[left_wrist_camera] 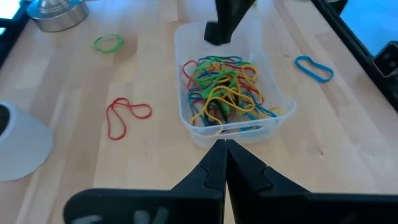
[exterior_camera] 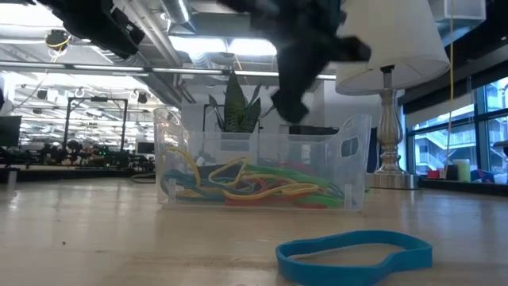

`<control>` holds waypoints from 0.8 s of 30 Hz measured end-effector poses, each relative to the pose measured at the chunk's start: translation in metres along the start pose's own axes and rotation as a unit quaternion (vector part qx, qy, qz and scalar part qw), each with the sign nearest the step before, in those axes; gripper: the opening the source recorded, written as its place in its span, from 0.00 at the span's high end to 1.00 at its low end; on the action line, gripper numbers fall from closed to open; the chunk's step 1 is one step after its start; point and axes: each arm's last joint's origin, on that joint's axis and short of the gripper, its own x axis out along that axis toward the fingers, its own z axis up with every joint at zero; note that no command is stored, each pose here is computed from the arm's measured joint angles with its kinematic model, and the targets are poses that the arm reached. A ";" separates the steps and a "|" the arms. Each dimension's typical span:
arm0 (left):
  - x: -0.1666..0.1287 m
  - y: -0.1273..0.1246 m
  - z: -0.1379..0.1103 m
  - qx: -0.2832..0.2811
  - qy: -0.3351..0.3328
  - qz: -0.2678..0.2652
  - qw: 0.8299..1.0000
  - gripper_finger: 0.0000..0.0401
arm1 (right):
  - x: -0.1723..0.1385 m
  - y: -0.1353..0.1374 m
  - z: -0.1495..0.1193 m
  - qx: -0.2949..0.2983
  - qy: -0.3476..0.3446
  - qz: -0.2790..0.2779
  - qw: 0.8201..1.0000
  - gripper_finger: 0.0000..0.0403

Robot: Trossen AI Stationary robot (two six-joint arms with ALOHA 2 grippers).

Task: Pick and place rubber bands into bin
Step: Put the bottom black rubber band into the transparent bin

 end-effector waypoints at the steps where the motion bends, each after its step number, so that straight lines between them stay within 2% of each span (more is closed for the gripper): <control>1: 0.000 0.000 0.000 0.000 0.001 -0.003 1.000 1.00 | 0.007 0.000 0.001 0.002 0.015 -0.003 1.000 0.99; 9: 0.000 -0.001 -0.002 0.001 0.013 -0.014 1.000 1.00 | 0.032 0.005 -0.002 0.029 0.039 -0.017 0.999 0.95; 18: 0.000 -0.002 -0.003 0.001 0.016 -0.036 0.999 1.00 | 0.033 0.006 -0.003 0.044 0.053 -0.012 0.998 0.77; 24: 0.000 -0.002 -0.005 0.002 0.028 -0.036 0.999 1.00 | 0.022 0.009 -0.002 0.034 0.058 -0.005 0.998 0.71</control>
